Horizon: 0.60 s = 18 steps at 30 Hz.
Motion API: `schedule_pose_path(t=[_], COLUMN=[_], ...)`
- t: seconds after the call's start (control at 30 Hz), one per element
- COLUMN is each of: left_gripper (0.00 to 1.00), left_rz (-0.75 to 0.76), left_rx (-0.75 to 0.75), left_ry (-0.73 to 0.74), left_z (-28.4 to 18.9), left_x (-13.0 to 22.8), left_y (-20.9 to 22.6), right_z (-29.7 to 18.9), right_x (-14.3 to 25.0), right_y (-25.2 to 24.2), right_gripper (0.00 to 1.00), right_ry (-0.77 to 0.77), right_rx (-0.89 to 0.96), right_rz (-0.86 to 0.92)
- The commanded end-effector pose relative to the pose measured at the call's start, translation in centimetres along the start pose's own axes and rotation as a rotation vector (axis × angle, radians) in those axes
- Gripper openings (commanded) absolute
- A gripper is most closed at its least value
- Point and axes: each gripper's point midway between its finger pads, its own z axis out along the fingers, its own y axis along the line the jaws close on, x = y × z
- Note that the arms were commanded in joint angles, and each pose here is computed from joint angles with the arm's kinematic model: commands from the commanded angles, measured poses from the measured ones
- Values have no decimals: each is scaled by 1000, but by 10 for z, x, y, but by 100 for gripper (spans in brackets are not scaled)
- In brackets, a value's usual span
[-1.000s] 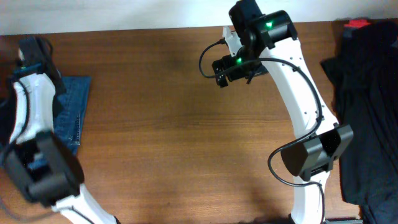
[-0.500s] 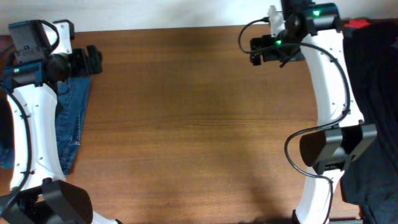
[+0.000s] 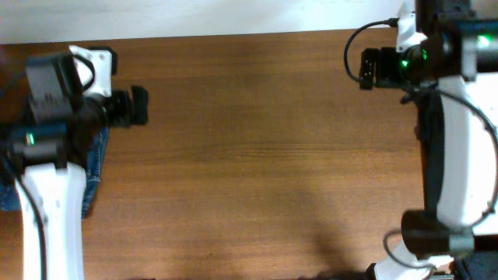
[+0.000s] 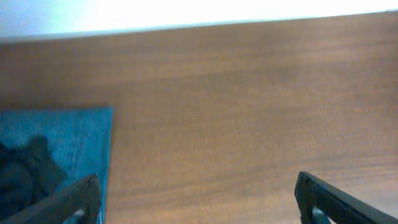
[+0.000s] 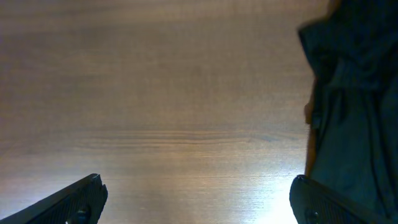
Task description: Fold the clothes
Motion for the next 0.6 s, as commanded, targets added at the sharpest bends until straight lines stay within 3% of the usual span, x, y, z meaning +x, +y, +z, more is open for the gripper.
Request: schedule_pose_path(t=[0.0,0.3,0.57], left_gripper=[99,99,99], left_rz=[58,89,97], left_rx=[-45,-71,-78], left_ry=[-57,-270,-322], left_z=[-22,-80,-100], left_x=[25,59,67], left_y=[-3,-16,-21], right_z=[-41,-81,-44], right_x=[3,44,133], right_y=[5,11,-4], right_gripper=[99,99,99], right_ry=[-112,-175,-269], right_rx=[24,12,-4], right_rz=[7,-34,-28])
